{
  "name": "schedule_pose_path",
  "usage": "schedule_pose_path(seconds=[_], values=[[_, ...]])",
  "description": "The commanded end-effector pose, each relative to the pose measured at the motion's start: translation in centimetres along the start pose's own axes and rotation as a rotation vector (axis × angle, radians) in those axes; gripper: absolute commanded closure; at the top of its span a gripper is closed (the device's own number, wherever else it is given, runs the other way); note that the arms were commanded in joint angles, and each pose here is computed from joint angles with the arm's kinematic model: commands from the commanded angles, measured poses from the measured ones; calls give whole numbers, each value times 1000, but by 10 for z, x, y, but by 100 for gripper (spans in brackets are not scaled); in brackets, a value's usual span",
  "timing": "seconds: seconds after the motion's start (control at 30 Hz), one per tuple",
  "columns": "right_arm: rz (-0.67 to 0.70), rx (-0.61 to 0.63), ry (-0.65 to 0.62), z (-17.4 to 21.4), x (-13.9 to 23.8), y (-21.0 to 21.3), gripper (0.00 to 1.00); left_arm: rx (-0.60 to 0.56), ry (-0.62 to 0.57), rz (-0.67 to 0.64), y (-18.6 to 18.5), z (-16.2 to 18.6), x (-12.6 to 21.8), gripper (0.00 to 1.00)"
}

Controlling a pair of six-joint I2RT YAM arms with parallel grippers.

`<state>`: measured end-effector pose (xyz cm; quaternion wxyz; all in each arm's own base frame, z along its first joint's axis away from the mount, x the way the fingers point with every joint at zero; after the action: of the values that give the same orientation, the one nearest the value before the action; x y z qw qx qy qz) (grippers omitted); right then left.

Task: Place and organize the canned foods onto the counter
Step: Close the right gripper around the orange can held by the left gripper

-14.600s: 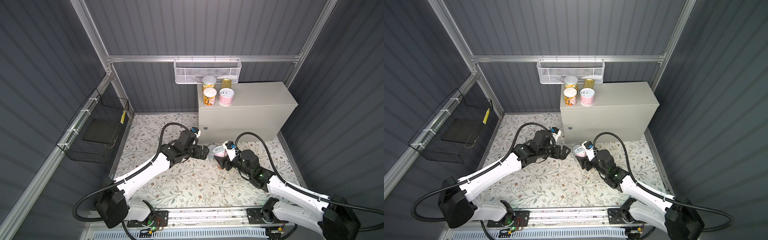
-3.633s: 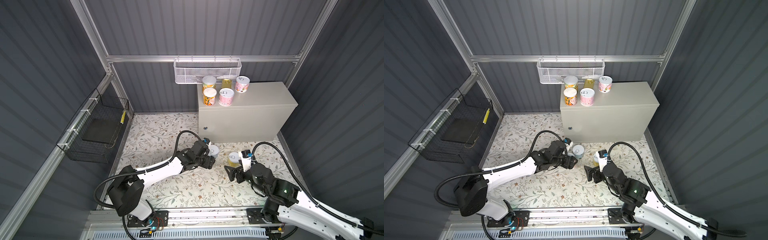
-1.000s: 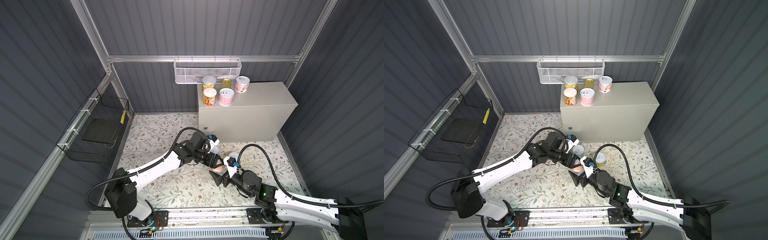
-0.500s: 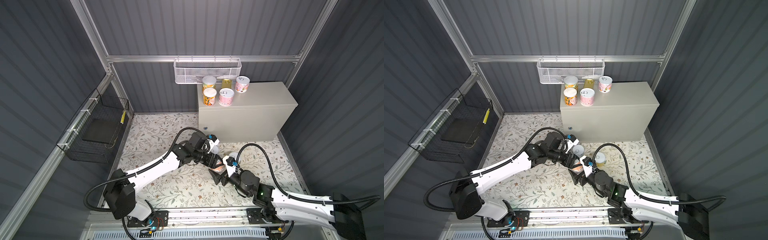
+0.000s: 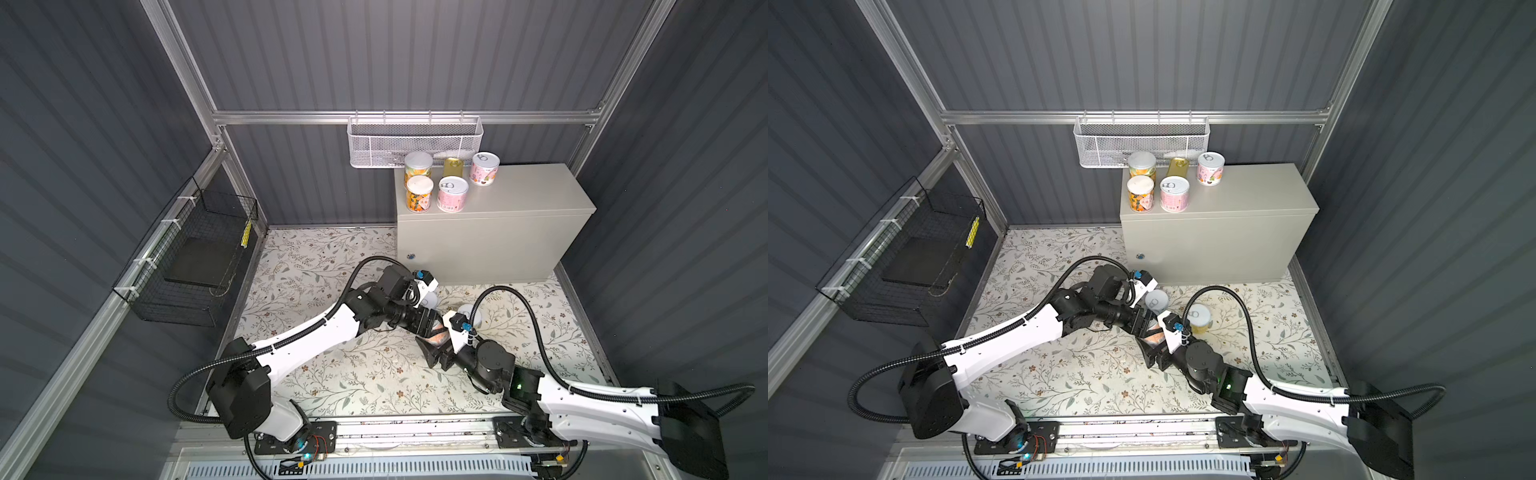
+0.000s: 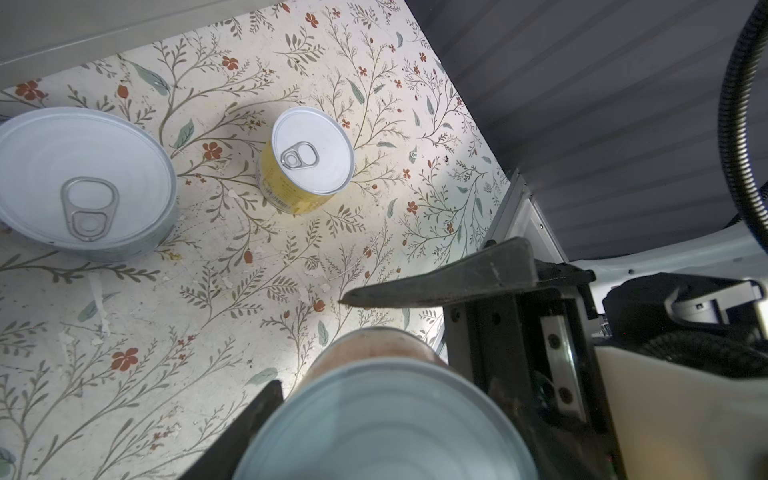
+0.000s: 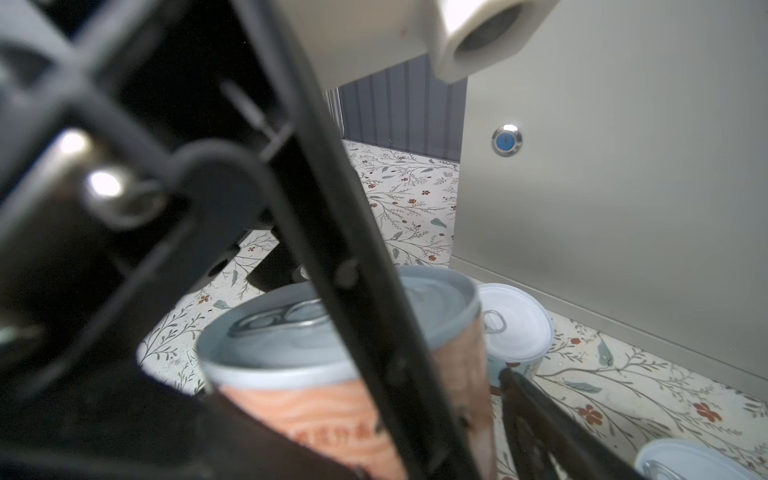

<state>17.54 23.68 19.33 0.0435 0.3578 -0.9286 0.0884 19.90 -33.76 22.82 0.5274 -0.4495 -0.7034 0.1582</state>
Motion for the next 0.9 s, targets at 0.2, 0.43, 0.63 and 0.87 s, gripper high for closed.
schedule_pose_path(seconds=[0.2,0.43,0.63,0.87], values=[[55,9,-67,-23,-2,-6,1,-17,-33,71,-15,-5,10,53],[68,25,-75,-26,-5,-7,7,-13,-31,70,-14,-4,10,53],[55,29,-69,-25,-8,-4,15,-15,-36,67,-15,-5,11,53],[50,29,-69,-25,-8,-3,25,-16,-36,63,-14,-5,11,52]])
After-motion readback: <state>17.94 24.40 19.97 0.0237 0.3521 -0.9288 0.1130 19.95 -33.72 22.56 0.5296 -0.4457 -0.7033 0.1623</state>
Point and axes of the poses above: each gripper's point midway between its finger pads, its own x axis back along the fingers, its own y axis along the line the jaws close on, z = x × y, the point moved 4 cm from there along x, back along the fingers, and after that the axes turned 13 degrees about x, right-handed, at the moved point
